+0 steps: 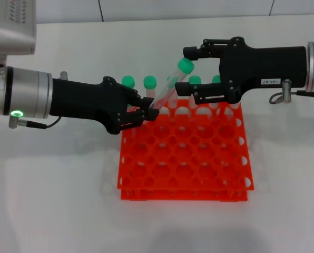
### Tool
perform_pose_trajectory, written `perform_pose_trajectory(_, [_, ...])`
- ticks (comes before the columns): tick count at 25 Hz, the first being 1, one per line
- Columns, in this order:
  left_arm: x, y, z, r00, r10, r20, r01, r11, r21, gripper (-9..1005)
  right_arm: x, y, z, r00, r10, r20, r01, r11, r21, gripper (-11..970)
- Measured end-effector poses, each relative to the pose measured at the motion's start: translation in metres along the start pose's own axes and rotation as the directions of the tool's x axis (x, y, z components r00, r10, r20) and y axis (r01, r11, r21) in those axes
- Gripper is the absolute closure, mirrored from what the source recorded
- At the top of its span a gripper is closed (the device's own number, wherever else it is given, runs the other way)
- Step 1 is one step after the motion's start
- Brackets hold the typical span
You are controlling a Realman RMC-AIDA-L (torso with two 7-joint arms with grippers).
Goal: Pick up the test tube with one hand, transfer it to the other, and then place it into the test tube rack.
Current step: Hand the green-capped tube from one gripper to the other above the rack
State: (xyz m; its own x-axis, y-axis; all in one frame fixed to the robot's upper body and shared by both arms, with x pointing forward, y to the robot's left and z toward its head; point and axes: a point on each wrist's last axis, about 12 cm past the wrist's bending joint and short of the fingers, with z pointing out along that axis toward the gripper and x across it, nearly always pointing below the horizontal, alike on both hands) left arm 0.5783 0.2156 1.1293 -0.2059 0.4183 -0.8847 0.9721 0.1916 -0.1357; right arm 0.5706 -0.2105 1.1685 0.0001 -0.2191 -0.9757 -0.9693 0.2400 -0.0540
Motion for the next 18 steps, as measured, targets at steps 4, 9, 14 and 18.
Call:
perform_pose_trajectory(4, [0.0000,0.0000,0.0000,1.000,0.000,0.000,0.000,1.000,0.000,801,-0.0016,-0.0001,0.0001,1.000,-0.003,0.007,0.003,1.000,-0.001,208])
perform_pose_trajectory(9, [0.0000,-0.0003,0.0006,1.000,-0.001,0.001,0.001,1.000,0.001,801,-0.0021,-0.0001,0.0004,1.000,-0.002,0.011,0.002,1.000,-0.002,368])
perform_pose_trajectory(14, [0.0000,-0.0003,0.0006,1.000,0.000,0.001,0.000,1.000,0.001,801,-0.0022,-0.0015,0.0023,1.000,0.000,0.010,0.000,1.000,0.002,415])
perform_pose_trajectory(18, [0.0000,-0.0003,0.0006,1.000,-0.001,0.001,0.001,1.000,0.001,801,-0.0021,-0.0018,0.0024,1.000,0.000,0.010,0.000,1.000,0.005,432])
